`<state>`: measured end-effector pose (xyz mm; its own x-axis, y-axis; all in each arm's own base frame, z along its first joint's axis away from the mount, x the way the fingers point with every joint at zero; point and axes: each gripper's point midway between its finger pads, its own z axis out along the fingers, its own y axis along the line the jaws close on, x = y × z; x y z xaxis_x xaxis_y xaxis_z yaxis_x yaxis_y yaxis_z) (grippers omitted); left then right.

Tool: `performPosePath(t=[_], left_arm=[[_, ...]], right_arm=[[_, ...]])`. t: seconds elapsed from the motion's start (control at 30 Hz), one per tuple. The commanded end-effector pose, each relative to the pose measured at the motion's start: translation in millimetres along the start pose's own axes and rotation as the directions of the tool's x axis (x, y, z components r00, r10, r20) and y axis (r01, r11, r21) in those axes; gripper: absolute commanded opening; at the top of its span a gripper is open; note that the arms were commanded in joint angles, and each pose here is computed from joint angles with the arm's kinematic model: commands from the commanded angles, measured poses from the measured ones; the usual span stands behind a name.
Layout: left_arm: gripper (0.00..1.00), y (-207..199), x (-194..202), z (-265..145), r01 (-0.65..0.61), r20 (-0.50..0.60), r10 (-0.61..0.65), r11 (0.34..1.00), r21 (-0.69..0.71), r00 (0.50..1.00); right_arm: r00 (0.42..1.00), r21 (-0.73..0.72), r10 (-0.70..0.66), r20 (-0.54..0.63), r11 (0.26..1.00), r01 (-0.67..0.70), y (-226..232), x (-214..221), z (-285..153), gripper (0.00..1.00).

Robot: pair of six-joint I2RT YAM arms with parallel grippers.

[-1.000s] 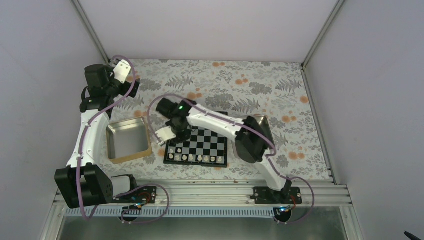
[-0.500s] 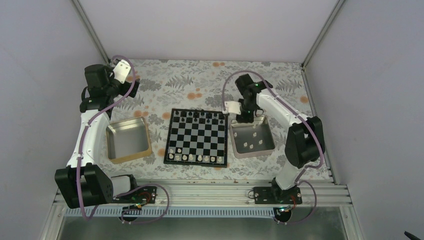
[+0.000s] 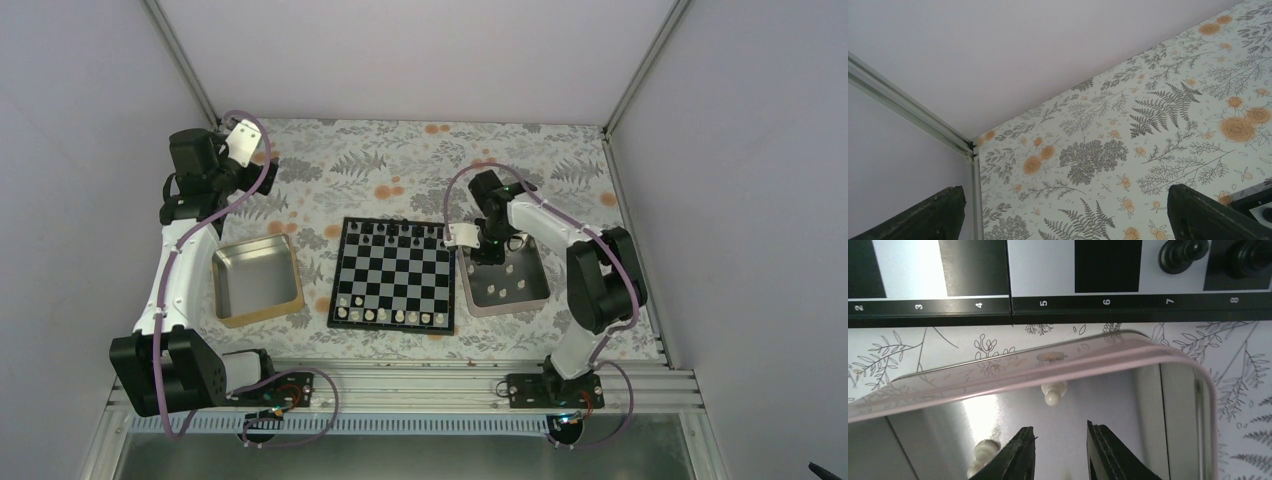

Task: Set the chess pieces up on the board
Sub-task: Pick up the chess piece from the storage box.

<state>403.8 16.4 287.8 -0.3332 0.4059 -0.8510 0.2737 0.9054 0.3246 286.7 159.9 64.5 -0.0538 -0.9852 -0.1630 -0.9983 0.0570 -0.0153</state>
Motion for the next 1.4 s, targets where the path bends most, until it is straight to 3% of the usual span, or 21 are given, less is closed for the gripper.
performPosePath(t=[0.0,0.57,0.7,1.0,1.2,1.37], left_arm=[[1.0,7.8,-4.5,-1.1,0.0,0.005,0.0,1.0,-0.022,1.0],[1.0,6.8,1.3,4.5,-0.002,-0.005,0.002,1.0,-0.015,1.0],[1.0,7.0,1.3,4.8,0.0,-0.005,0.0,1.0,-0.016,1.0],[1.0,5.9,1.7,4.7,-0.002,-0.009,0.002,1.0,-0.009,1.0],[1.0,6.3,-0.3,3.8,0.0,-0.005,0.0,1.0,-0.009,1.0],[1.0,6.1,-2.3,1.9,0.0,0.001,0.0,1.0,-0.008,1.0]], right_arm=[[0.999,-0.014,-0.032,0.042,0.999,0.033,-1.7,-9.5,12.9,0.31],[0.998,-0.083,-0.042,0.046,0.996,0.046,0.6,-15.4,28.0,0.35],[0.999,-0.068,-0.039,0.035,0.997,0.042,-5.1,-15.3,30.5,0.27],[0.999,-0.079,-0.036,0.023,0.996,0.038,-7.3,-14.1,37.6,0.27],[0.999,-0.068,-0.031,0.017,0.997,0.032,-8.3,-13.7,32.3,0.07],[1.0,-0.019,-0.016,-0.019,1.0,0.016,-12.4,-8.8,10.2,0.06]])
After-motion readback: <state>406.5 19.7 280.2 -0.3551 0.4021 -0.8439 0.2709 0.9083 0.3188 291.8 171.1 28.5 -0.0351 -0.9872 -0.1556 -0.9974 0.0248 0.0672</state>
